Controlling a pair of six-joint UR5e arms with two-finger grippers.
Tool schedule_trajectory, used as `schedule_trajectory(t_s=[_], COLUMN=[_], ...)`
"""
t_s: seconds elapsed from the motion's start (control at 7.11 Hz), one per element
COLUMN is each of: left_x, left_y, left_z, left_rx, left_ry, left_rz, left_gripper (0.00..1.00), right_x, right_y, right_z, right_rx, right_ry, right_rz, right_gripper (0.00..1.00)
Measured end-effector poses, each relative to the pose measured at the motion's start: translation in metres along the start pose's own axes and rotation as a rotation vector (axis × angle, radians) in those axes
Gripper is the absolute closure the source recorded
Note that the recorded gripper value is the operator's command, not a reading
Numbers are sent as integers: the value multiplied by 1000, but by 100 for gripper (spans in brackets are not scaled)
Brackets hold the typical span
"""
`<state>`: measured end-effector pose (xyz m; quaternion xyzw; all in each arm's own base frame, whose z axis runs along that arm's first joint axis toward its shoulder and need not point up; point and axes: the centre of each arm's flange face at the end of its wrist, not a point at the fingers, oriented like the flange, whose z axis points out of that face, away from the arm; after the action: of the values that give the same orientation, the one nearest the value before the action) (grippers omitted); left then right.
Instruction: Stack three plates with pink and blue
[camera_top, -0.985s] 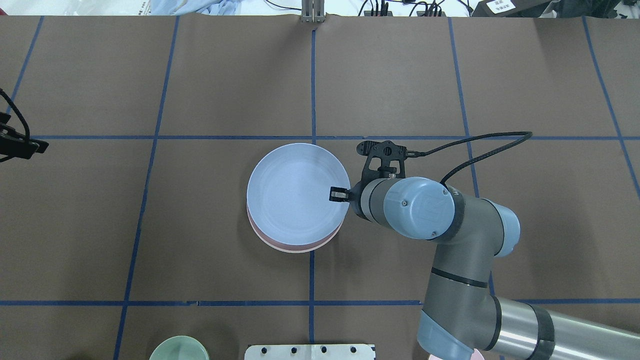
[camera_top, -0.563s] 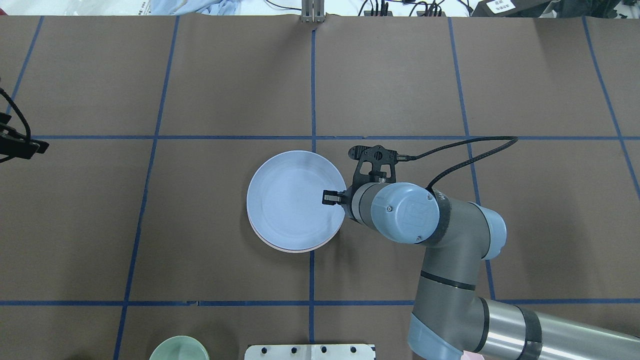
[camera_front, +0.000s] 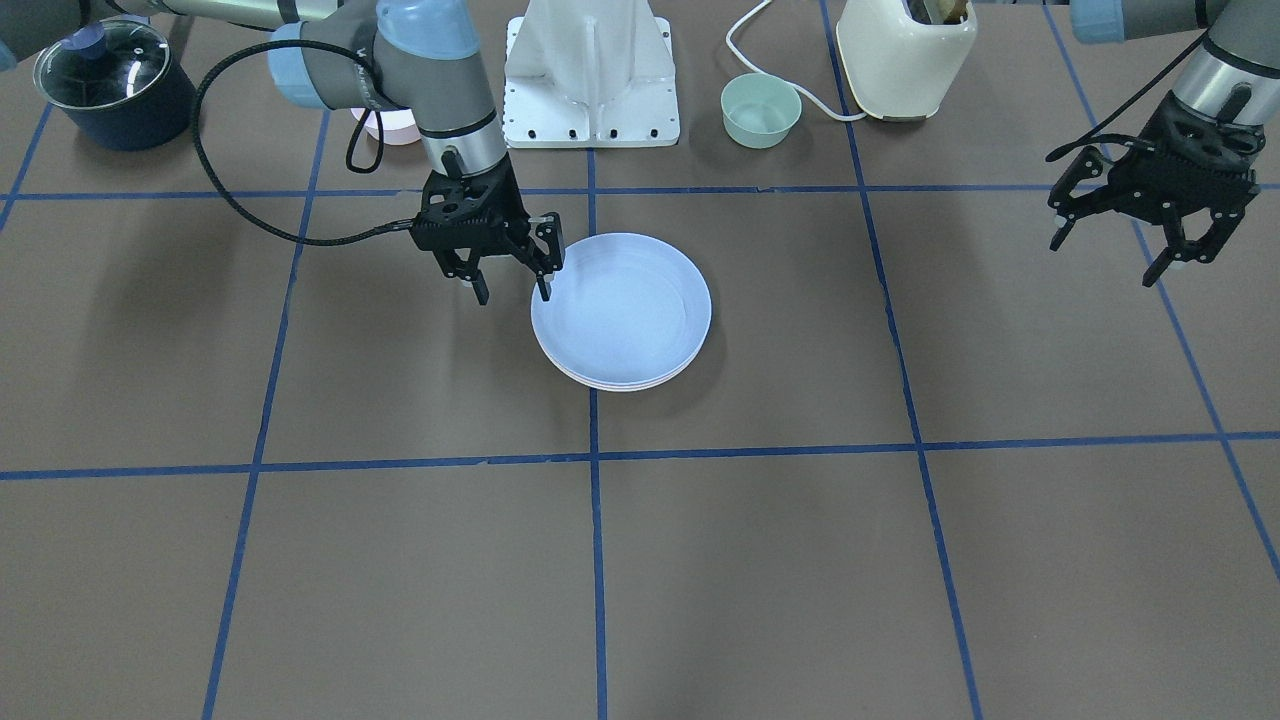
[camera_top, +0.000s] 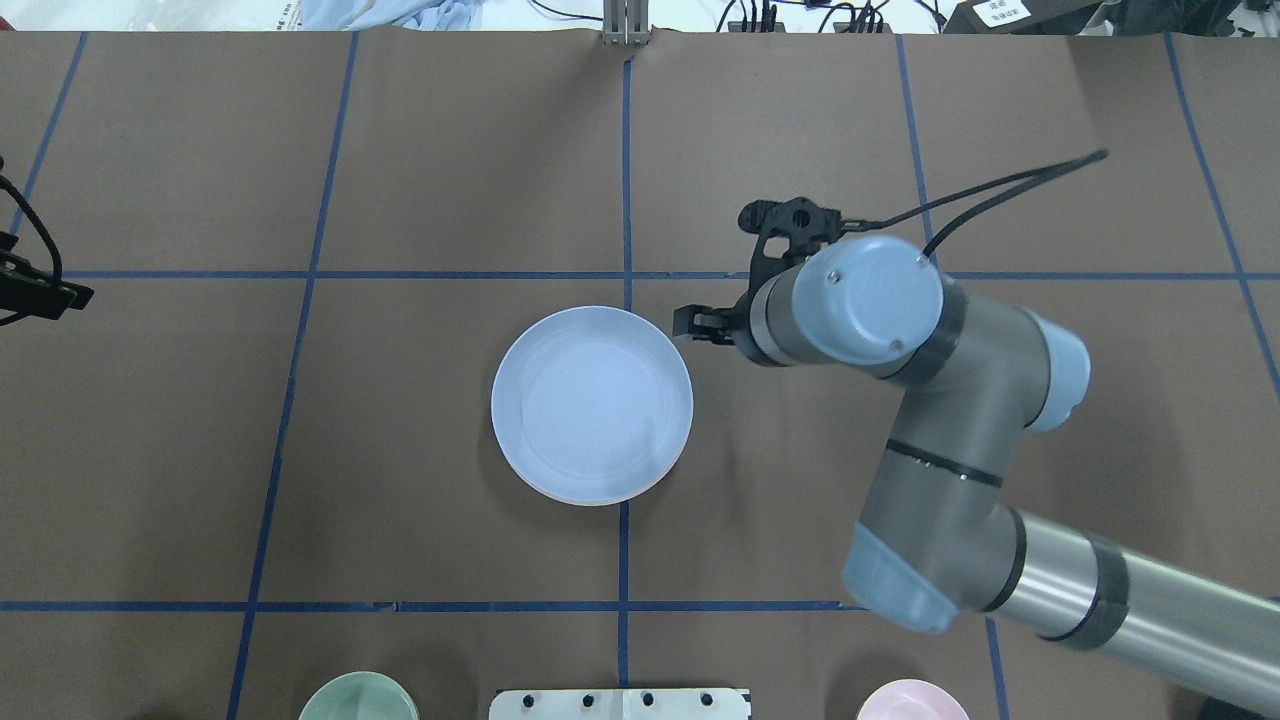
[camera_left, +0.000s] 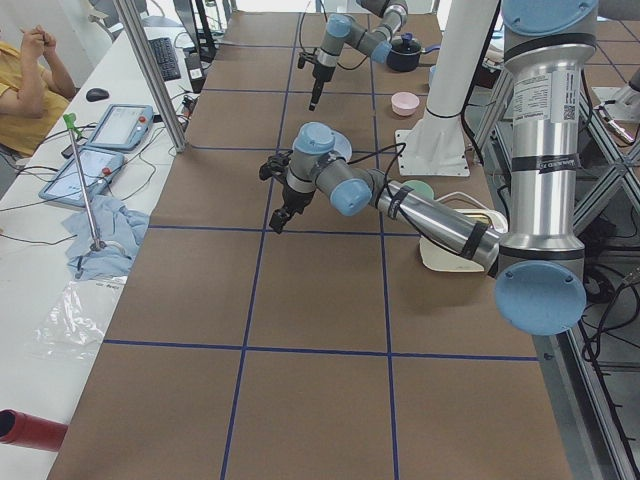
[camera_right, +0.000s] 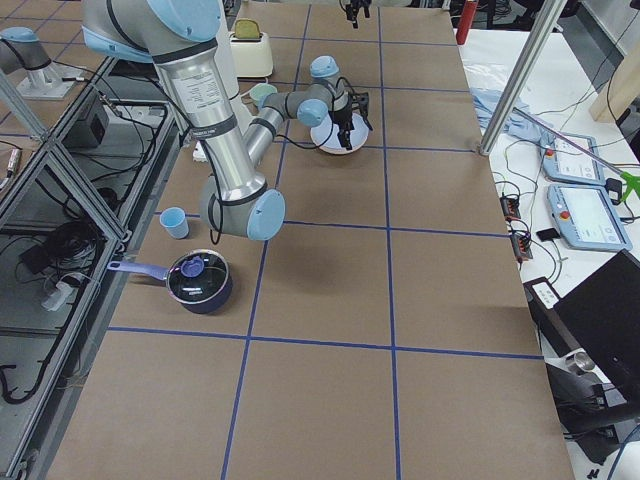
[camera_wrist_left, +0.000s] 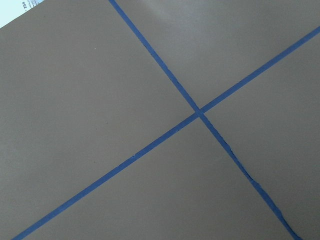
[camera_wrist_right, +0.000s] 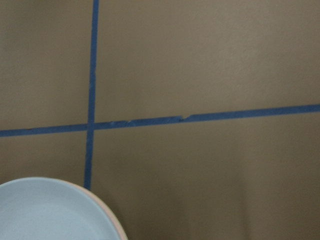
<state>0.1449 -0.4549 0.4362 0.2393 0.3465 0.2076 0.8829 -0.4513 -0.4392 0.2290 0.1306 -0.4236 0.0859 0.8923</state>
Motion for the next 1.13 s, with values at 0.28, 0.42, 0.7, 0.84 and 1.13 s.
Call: schedule_trajectory(t_s=[0.28,0.42,0.7,0.84,1.13], left_x=[-37,-62,-131,-168,-223], left_y=[12,23,60,84,126], left_z=[2,-2,-20,-28,-40], left_rx=[-41,-74,-134,-164,-218], left_ry=[1,16,-13,-31,-46], left_rz=[-79,-113,-79,-51,-104], left_gripper=[0,0,0,0,0], right_x=[95,168,330,406,526], right_y=[-73,-104,-134,-133,-95], right_z=[-24,-36,-61,-76,-100], right_rx=[-65,-103,-169,-207,-264], right_ry=[51,77,138,145,158], right_rz=[-120,-209,-377,-405,-325], right_gripper=[0,0,0,0,0])
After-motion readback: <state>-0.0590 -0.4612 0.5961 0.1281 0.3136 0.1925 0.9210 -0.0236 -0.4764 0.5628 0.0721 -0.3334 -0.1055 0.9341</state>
